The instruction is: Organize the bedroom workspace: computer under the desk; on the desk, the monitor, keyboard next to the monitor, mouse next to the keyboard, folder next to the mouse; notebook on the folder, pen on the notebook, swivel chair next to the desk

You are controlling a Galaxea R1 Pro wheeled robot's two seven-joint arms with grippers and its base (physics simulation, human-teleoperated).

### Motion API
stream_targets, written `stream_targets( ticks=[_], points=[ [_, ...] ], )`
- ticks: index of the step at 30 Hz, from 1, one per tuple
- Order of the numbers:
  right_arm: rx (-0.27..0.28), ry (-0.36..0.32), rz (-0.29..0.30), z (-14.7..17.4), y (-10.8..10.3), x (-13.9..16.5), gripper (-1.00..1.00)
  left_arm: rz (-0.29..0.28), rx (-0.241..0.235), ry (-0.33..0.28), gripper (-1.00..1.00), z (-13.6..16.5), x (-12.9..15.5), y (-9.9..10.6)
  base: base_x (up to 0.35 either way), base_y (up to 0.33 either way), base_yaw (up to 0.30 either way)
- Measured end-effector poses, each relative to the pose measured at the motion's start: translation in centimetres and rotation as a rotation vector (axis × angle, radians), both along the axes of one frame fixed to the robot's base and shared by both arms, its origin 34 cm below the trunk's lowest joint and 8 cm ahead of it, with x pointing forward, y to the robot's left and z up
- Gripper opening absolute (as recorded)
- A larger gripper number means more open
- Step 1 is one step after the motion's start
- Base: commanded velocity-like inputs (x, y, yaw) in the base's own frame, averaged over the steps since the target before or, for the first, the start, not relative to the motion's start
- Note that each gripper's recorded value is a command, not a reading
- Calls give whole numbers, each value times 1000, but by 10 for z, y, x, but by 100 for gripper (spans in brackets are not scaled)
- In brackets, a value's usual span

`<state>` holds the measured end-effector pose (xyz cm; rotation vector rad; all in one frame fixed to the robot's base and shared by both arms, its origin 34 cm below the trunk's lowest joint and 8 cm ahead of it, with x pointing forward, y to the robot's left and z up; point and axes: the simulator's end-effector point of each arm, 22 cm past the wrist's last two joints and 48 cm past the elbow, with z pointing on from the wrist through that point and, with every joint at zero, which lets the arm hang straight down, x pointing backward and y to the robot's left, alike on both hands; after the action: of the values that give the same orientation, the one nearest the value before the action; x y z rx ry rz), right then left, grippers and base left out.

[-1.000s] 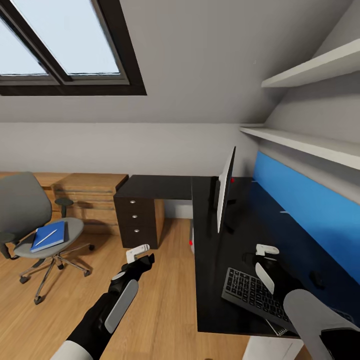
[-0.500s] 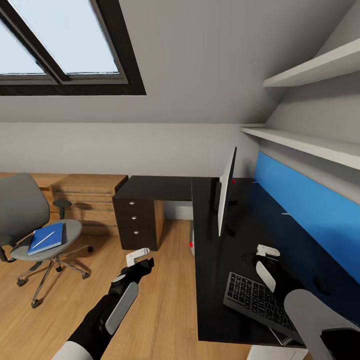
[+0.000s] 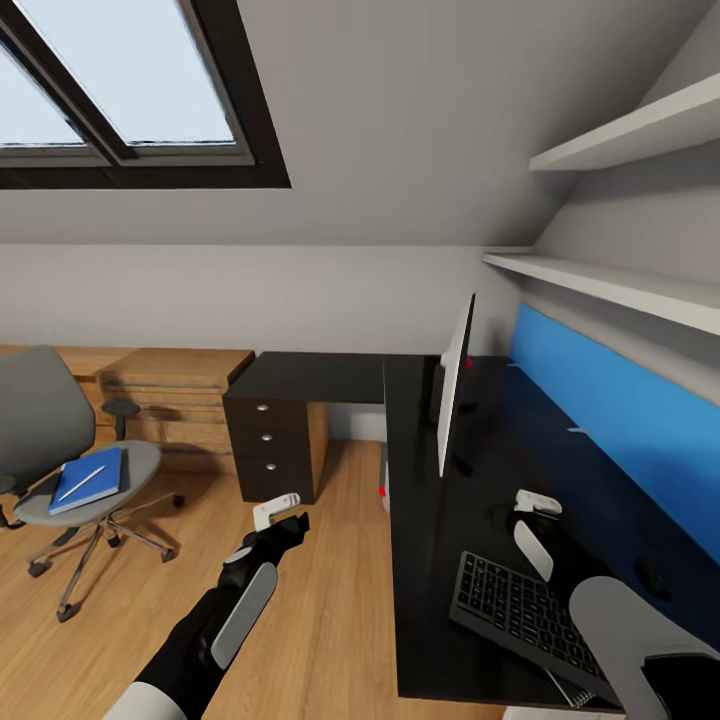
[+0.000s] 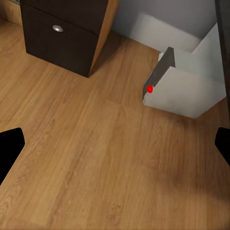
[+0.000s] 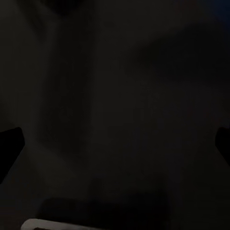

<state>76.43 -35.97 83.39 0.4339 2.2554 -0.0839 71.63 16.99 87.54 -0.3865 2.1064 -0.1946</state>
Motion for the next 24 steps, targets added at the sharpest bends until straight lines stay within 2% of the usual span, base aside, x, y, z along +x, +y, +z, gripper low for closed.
stream_targets(
  ticks=[24],
  points=[
    [14,8,-11,-27,-2,1,100,0,0,-1,100,-26,2,0,0,0,0]
  ],
)
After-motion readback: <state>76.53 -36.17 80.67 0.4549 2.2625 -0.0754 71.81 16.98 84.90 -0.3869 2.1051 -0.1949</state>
